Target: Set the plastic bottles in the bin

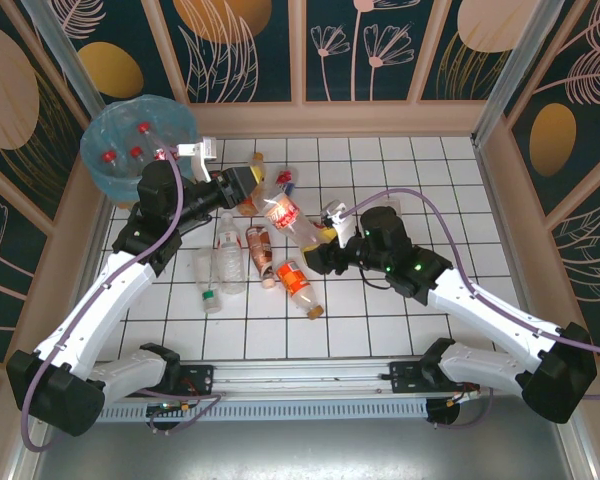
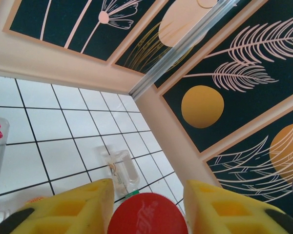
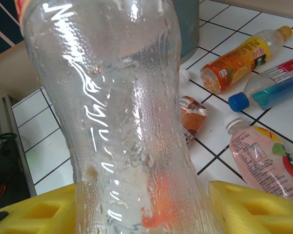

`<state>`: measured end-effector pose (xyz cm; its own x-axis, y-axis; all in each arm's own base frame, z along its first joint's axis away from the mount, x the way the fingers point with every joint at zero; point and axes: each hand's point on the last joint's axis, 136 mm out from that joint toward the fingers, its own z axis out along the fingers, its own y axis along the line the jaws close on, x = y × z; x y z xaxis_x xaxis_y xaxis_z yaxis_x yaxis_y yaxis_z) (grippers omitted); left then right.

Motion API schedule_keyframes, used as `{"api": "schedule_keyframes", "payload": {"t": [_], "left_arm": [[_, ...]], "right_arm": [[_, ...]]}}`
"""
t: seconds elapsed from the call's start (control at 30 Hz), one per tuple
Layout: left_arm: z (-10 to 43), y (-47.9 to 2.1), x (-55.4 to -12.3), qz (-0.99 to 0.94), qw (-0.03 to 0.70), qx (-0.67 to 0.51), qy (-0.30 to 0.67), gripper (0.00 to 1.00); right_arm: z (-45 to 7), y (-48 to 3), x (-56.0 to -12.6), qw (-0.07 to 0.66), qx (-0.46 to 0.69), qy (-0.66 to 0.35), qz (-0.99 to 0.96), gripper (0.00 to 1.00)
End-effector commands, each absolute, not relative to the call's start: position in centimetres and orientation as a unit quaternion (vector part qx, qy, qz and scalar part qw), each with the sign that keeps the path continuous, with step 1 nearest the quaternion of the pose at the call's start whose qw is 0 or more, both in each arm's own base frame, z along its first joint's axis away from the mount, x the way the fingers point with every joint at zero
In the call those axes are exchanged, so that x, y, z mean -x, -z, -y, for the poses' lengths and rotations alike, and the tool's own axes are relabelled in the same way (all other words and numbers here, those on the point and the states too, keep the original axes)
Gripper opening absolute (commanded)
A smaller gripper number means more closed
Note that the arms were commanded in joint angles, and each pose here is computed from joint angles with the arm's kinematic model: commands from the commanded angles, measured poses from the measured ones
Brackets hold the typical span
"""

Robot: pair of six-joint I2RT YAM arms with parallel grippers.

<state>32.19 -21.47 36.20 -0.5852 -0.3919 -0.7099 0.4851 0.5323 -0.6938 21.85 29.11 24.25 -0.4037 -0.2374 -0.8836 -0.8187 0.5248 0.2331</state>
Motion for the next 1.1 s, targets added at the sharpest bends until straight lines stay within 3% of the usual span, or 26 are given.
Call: {"api": "schedule_keyframes", "payload": {"t": [0.0, 0.2, 0.43, 0.77, 1.07], "left_arm": [[21.4, -37.4, -32.2, -0.735, 0.470, -0.033, 0.487, 0.34], [20.8, -37.8, -32.3, -0.735, 0.482, -0.023, 0.476, 0.00], [18.7, -41.4, -33.1, -0.728, 0.539, -0.005, 0.424, 0.00], [11.6, -56.2, -32.7, -0.648, 0.723, 0.016, 0.240, 0.00], [3.7, -61.1, -33.1, -0.624, 0.772, 0.114, 0.038, 0.00]], "right_arm": [[-29.8, -25.6, -20.9, 0.436, 0.362, -0.366, -0.738, 0.49], [-29.3, -26.4, -21.7, 0.457, 0.339, -0.354, -0.743, 0.64], [-29.5, -29.5, -23.1, 0.506, 0.299, -0.336, -0.736, 0.97], [-33.8, -32.4, -22.8, 0.528, 0.361, -0.318, -0.699, 0.99], [-40.6, -36.9, -21.6, 0.540, 0.398, -0.367, -0.644, 0.99]]}}
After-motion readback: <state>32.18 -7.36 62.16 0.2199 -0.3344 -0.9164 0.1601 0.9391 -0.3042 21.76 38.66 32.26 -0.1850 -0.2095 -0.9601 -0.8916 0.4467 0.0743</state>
